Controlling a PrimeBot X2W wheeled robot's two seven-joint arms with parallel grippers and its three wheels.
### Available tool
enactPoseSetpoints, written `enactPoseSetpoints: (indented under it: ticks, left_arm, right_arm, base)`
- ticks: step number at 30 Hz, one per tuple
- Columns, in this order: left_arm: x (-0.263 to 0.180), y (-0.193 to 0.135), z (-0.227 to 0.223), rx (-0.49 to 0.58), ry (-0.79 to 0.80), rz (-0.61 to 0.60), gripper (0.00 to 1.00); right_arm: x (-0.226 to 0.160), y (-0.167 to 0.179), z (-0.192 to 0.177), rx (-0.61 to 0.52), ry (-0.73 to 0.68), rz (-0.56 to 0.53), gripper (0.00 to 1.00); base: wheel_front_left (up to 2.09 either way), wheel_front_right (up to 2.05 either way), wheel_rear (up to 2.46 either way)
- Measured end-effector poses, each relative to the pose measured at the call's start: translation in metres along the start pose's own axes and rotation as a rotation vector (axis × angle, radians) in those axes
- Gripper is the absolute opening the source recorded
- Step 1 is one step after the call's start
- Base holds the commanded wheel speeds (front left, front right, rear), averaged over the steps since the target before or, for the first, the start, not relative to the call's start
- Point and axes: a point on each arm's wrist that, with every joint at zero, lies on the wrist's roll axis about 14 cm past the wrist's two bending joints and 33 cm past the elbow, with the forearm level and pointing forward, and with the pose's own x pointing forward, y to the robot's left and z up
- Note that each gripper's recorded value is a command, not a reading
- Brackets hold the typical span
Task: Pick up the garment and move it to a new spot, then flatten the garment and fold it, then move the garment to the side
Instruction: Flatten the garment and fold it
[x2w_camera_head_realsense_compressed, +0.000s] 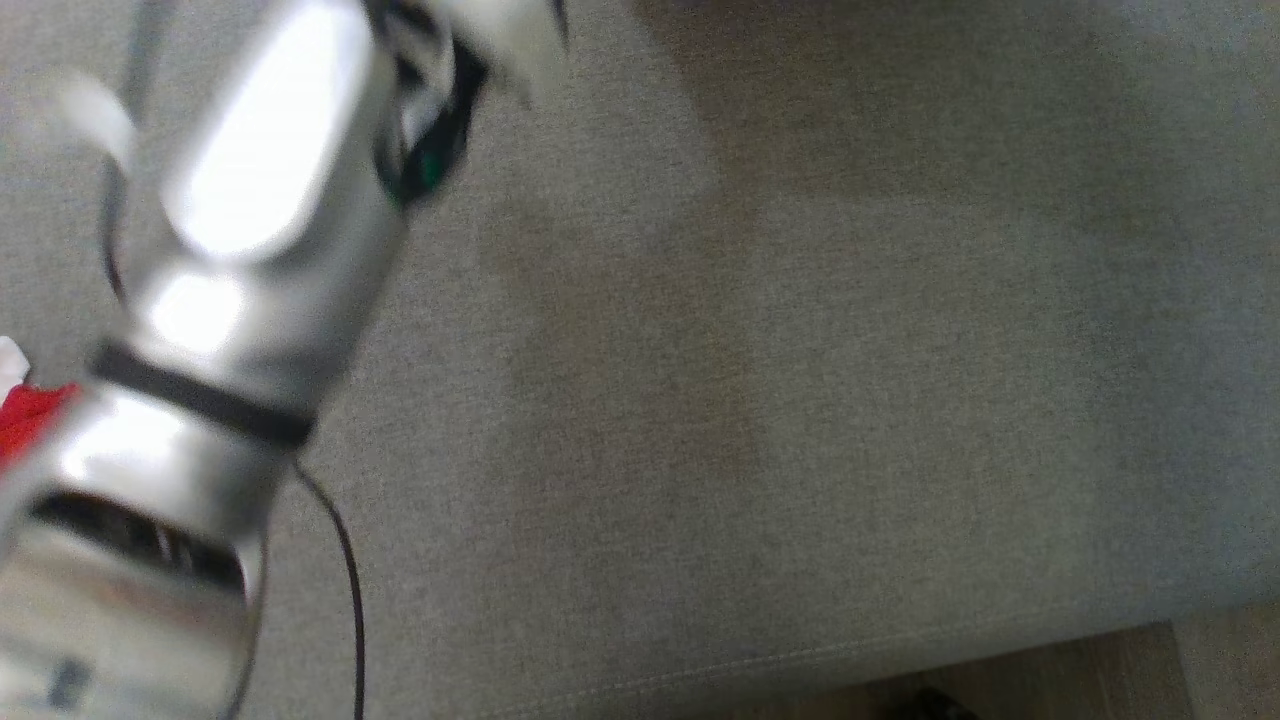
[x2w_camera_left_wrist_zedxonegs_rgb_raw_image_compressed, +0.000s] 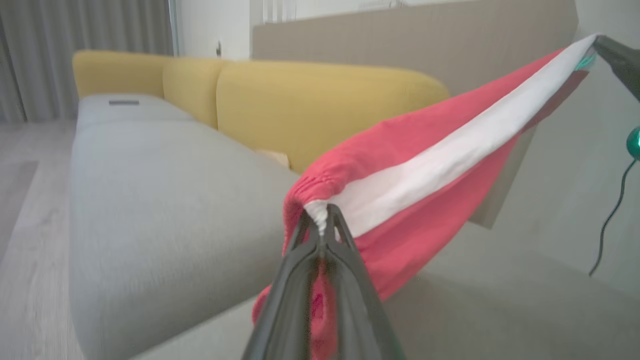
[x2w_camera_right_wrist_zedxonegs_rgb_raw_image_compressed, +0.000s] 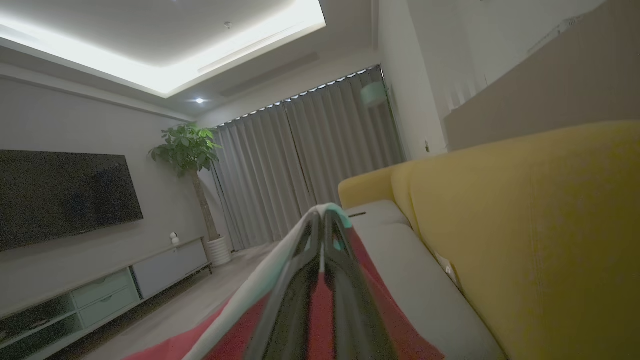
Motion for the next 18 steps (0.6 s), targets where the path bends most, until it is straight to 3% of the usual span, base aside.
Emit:
enactPoseSetpoints:
  ticks: [3,6,18]
  left_arm:
    - [-0.034,-0.014,-0.042,0.000,0.083,-0.010,0.00]
    - [-0.069,-0.021,-0.053,0.042,0.109,-0.007,0.00]
    - [-0.201,-0.088,-0.073,0.135,0.224,0.040,0.00]
  right_arm:
    - [-0.036,-0.003,-0.035,0.041,0.101,-0.028,0.00]
    - [-0.069,0.007,-0.053,0.081,0.164,-0.026,0.00]
    - [-0.213,0.032,-0.069,0.225,0.333,-0.117,0.00]
  base:
    - [0.00,0.00,0.00]
    - [0.00,0.00,0.00]
    - [0.00,0.00,0.00]
